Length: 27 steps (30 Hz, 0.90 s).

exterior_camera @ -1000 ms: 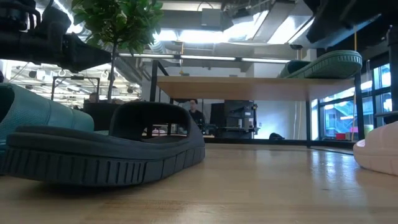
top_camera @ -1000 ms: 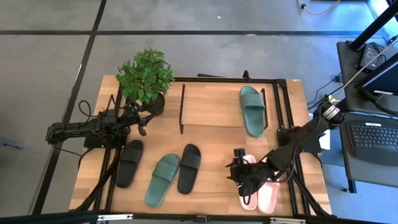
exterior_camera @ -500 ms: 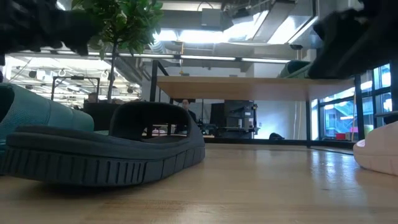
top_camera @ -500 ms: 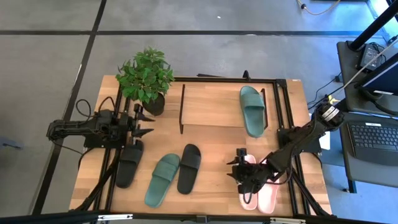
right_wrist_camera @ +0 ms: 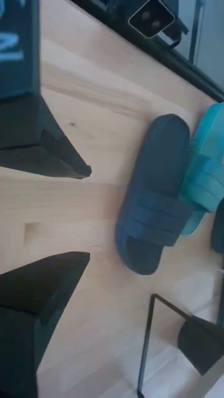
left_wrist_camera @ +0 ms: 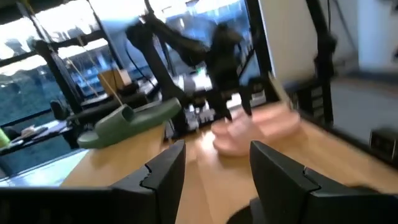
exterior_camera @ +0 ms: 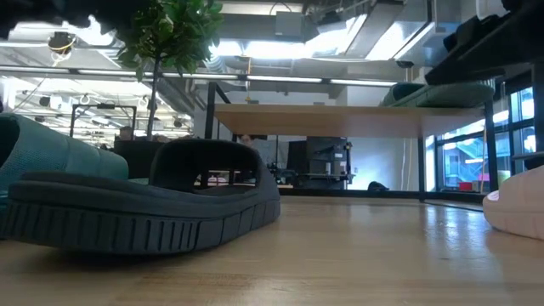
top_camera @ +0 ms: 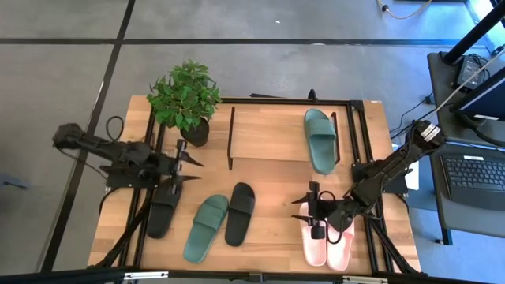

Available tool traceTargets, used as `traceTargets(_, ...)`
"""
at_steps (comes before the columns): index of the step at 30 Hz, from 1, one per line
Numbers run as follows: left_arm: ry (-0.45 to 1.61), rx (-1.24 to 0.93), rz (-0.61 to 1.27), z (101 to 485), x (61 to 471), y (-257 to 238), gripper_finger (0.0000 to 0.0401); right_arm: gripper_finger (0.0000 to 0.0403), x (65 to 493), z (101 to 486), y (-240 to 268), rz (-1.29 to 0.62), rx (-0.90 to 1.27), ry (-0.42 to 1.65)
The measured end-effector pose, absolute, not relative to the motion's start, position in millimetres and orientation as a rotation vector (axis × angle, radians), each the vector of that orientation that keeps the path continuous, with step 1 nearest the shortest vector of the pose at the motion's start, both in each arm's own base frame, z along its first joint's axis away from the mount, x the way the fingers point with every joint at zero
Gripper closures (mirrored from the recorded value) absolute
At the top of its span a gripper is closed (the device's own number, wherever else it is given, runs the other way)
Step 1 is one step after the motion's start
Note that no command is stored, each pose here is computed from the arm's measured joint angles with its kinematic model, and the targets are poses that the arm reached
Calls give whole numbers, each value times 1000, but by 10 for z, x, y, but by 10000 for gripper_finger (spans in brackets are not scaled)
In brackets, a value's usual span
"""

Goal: Pick and place slides into the shelf
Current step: Put the green slides on the shelf

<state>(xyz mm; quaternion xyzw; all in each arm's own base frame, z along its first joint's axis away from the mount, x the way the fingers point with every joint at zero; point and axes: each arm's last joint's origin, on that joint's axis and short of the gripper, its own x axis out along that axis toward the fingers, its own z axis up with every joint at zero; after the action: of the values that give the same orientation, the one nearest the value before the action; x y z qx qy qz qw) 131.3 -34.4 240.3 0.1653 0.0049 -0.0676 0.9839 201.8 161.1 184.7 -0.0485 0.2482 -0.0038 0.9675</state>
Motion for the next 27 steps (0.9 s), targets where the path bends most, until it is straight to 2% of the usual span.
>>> traceTargets(7, 293, 467, -136, 2583, 1657, -705, 230, 198, 2024, 1858, 1616, -5, -85, 494)
traceTargets(16, 601, 482, -193, 2743, 1875, -1384, 230, 198, 2029, 1865, 1621, -11, -52, 487)
traceTargets(21, 730, 489, -203, 2660, 1898, -1711, 230, 198, 2031, 1868, 1622, -15, -29, 484)
traceTargets(27, 830, 519, -217, 2372, 1903, -2007, 230, 198, 2033, 1872, 1624, -15, -25, 481)
